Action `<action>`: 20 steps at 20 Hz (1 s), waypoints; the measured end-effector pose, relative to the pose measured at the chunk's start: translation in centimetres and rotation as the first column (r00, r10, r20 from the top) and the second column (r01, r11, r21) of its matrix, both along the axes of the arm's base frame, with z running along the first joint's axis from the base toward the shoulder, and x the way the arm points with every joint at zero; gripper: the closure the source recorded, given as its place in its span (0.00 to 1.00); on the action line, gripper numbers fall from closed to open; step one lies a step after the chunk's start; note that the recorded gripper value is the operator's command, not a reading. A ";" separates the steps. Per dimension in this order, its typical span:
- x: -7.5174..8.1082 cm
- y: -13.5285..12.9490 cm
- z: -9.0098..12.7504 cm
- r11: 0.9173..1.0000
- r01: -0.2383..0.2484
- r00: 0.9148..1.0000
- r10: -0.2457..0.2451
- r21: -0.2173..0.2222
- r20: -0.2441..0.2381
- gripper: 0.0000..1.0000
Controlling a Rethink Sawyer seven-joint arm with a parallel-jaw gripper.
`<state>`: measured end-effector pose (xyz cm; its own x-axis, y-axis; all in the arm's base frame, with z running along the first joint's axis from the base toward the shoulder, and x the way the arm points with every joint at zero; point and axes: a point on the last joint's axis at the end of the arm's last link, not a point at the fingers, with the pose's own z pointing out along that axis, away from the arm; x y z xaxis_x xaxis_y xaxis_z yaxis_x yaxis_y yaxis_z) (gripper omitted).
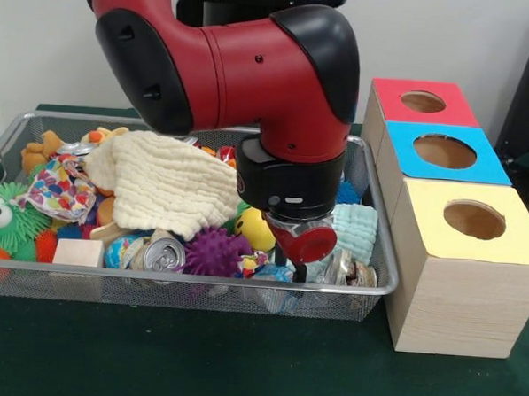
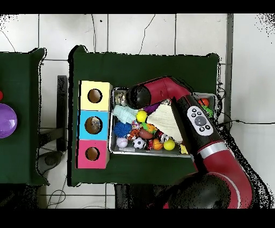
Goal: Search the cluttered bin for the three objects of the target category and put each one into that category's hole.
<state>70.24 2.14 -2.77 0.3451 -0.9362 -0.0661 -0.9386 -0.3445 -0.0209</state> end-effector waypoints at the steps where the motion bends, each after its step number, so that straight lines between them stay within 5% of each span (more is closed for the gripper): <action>1: 0.0 0.0 0.0 1.000 -0.008 1.000 0.008 0.003 0.001 0.00; 8: -0.2 0.1 -0.7 0.998 -0.059 0.998 0.059 0.022 0.002 0.00; 9: -0.3 0.6 -1.6 0.997 -0.065 0.998 0.065 0.045 0.013 1.00; 20: 0.0 0.8 -1.4 0.996 -0.065 0.997 0.063 0.062 0.039 1.00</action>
<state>70.20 2.96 -4.21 0.4078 -0.9064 -0.1102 -0.9127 -0.4010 -0.0790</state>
